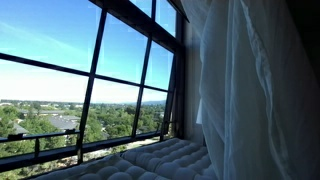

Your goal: Open the curtain

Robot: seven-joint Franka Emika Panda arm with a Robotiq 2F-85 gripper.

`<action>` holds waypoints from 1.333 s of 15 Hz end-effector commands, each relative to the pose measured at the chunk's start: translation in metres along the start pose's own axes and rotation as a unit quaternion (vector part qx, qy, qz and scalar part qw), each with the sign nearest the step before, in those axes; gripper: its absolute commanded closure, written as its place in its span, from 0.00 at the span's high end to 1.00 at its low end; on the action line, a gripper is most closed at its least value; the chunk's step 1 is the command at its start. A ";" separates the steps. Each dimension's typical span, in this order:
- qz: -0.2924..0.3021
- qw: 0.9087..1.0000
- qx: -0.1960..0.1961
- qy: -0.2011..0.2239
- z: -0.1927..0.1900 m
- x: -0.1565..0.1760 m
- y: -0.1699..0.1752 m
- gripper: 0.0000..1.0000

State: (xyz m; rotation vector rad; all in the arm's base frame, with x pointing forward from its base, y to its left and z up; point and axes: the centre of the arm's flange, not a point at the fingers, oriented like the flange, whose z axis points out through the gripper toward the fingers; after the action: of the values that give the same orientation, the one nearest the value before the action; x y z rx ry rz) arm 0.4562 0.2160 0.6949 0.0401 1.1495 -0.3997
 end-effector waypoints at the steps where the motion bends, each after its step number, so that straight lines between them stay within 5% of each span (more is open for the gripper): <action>1: 0.000 1.000 0.000 0.000 0.000 0.000 0.000 0.01; 3: 0.000 1.000 0.000 0.000 0.000 0.000 0.000 0.01; 4: 0.007 1.000 0.001 -0.002 0.000 0.000 -0.001 0.26; 6: 0.005 1.000 0.000 0.000 -0.001 0.001 -0.002 0.33; 14: 0.002 1.000 -0.002 0.003 0.000 0.005 0.000 0.94; 20: -0.004 1.000 -0.012 0.001 0.000 0.004 0.005 1.00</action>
State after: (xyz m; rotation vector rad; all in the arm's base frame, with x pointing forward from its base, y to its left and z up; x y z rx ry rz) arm 0.4594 0.2175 0.6897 0.0350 1.1584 -0.3986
